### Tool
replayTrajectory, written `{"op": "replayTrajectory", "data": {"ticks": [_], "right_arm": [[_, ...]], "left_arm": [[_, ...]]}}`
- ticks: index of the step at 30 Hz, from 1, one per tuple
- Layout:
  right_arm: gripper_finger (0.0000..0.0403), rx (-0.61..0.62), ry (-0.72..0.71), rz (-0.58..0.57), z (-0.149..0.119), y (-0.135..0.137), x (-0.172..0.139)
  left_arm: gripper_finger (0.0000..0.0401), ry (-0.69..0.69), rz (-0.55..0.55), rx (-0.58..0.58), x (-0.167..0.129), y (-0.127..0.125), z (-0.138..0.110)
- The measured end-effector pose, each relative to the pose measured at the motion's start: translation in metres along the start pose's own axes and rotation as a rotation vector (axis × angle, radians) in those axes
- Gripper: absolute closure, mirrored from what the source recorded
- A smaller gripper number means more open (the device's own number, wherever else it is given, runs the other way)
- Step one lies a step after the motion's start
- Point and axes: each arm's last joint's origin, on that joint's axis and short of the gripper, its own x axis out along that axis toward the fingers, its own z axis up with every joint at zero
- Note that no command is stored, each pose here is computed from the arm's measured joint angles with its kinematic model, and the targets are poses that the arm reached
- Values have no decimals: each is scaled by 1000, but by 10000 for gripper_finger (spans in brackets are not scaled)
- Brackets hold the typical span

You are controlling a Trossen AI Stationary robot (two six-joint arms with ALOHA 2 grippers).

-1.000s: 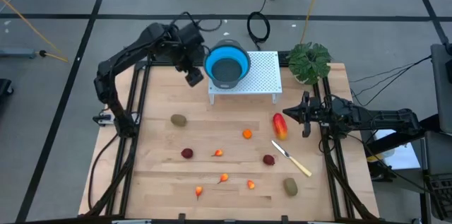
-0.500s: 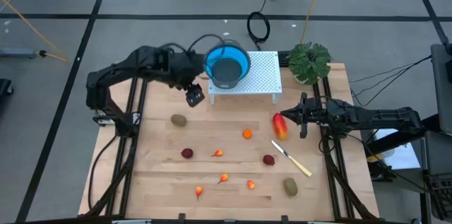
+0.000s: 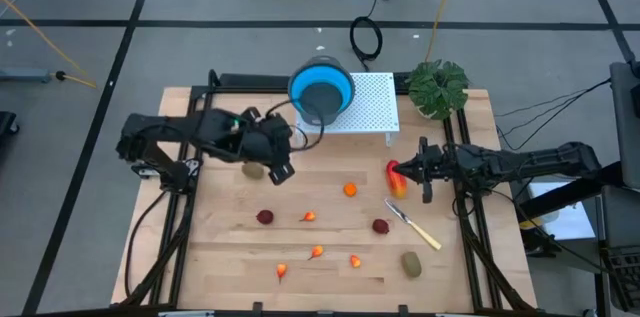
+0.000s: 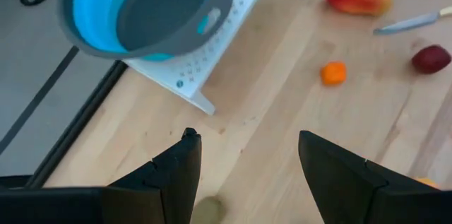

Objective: Pick & Place Fruit
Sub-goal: Put the mango into the blue strainer bowl on the shelf

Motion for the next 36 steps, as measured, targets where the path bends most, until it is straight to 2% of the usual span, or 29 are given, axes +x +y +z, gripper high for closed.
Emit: {"op": "replayTrajectory", "data": {"ticks": [5,10,18,30,36], "right_arm": [[403,-3,-4,30,0,4,1],[403,29,11,8,-3,7,3],[403,42,39,-37,-8,10,7],[403,138,83,-113,-16,13,15],[403,176,20,-153,-14,17,17]], "left_arm": [[164,-7,-29,19,18,-16,-12],[164,-41,-121,-4,25,-14,-26],[164,-126,-202,-58,26,8,-59],[164,-289,-373,-16,38,40,-119],[164,-362,-420,-44,43,59,-152]]}}
